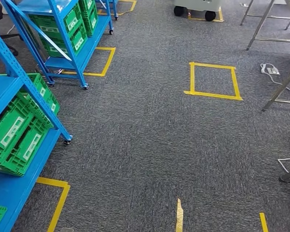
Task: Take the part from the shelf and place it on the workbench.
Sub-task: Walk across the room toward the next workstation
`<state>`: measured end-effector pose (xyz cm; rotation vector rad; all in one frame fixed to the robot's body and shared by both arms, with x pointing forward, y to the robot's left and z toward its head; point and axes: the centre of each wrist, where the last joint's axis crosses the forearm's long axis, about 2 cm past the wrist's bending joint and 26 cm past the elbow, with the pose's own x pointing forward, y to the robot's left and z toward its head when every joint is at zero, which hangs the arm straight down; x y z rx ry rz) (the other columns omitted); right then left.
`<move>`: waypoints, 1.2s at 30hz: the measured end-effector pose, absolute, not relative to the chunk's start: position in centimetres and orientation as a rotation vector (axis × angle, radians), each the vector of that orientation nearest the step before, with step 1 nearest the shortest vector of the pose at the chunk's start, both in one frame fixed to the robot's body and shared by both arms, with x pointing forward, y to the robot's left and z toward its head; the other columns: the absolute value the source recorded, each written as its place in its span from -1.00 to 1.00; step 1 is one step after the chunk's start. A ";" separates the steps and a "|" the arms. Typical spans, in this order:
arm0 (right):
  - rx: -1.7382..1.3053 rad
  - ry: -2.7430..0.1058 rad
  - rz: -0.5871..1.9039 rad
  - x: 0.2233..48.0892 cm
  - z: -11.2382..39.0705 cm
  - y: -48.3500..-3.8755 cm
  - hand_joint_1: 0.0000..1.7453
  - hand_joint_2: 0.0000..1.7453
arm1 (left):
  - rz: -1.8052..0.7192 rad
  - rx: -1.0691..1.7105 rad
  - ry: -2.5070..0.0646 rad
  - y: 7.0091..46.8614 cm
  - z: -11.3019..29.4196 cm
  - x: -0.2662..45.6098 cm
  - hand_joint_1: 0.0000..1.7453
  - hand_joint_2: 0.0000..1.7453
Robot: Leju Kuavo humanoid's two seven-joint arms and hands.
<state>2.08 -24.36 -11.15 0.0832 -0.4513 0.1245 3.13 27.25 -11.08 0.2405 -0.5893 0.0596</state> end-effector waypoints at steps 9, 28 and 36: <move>0.085 -0.448 0.126 1.9 -11.2 -24.3 -1.00 -1.00 | 0.069 0.243 -0.587 27.2 -11.1 3.2 -1.00 -1.00; 0.087 -0.445 0.117 1.8 -11.2 -24.2 -1.00 -1.00 | 0.073 0.252 -0.572 27.3 -11.1 2.9 -1.00 -1.00; 0.091 -0.461 0.115 2.5 -11.1 -24.0 -1.00 -1.00 | 0.072 0.257 -0.586 27.4 -11.1 3.1 -1.00 -1.00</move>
